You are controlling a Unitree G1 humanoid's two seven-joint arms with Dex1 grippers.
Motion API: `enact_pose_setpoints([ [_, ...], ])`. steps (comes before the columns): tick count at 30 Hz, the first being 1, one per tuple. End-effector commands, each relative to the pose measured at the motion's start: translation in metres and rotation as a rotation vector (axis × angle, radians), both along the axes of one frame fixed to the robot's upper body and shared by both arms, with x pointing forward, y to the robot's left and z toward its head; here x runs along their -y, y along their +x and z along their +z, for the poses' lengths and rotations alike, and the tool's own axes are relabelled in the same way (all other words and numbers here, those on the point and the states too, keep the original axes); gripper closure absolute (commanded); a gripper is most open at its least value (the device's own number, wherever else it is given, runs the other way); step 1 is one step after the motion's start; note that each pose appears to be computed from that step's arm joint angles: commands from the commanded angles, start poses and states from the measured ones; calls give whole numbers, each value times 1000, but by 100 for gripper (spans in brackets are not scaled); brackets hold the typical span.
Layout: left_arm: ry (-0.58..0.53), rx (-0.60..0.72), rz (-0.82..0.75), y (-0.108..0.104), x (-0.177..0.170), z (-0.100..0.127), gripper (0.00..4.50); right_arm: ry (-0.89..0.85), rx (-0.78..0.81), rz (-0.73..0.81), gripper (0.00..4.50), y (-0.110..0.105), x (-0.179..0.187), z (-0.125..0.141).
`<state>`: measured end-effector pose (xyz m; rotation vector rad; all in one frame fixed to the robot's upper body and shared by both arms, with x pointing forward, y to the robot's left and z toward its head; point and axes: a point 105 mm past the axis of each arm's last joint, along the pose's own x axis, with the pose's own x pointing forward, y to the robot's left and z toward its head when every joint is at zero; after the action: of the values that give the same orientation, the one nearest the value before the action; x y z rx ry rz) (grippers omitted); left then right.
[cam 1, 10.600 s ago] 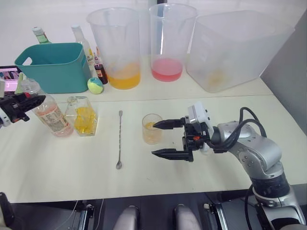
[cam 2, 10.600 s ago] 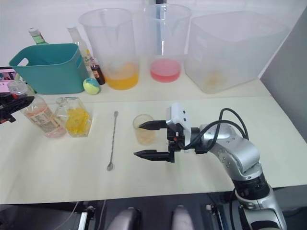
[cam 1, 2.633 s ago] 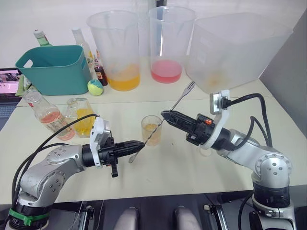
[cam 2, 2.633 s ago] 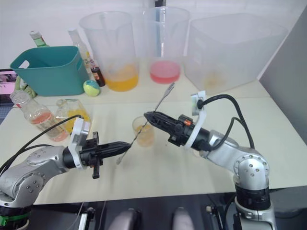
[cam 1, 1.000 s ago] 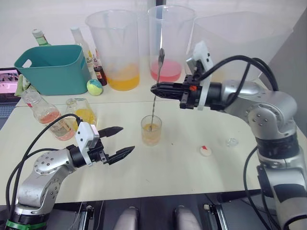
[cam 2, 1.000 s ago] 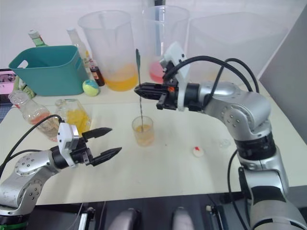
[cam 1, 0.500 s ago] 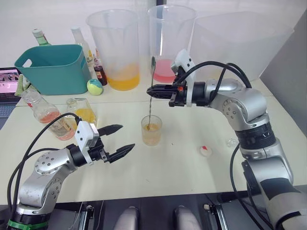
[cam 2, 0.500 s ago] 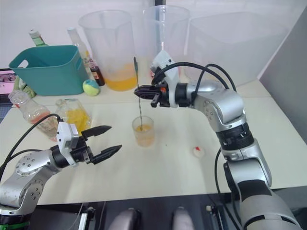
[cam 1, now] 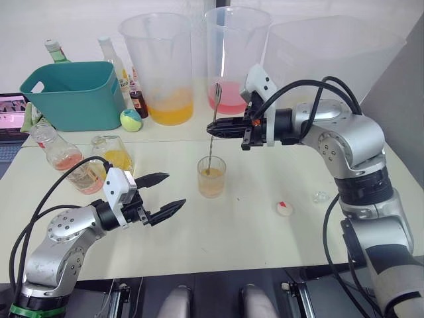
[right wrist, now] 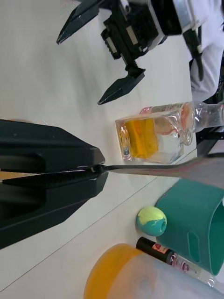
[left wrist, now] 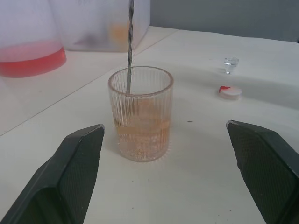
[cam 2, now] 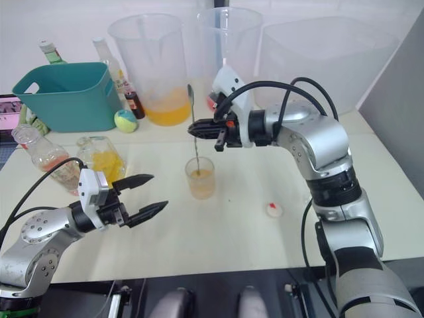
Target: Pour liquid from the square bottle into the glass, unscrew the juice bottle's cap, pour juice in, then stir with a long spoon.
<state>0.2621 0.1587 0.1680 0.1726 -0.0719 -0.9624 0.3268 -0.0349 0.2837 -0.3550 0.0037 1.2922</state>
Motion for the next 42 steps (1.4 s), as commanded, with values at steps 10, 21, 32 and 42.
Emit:
enact_pose_setpoints([
  [10, 9, 44, 3, -2, -1, 12, 7, 115, 68, -37, 450, 7, -3, 27],
  [21, 7, 40, 12, -1, -2, 11, 7, 4, 58, 65, 450, -12, 5, 23],
  [32, 12, 33, 22, -1, -5, 10, 7, 142, 42, -46, 450, 12, -5, 30],
  [42, 12, 31, 23, -1, -5, 10, 7, 74, 55, -1, 450, 2, 8, 28],
])
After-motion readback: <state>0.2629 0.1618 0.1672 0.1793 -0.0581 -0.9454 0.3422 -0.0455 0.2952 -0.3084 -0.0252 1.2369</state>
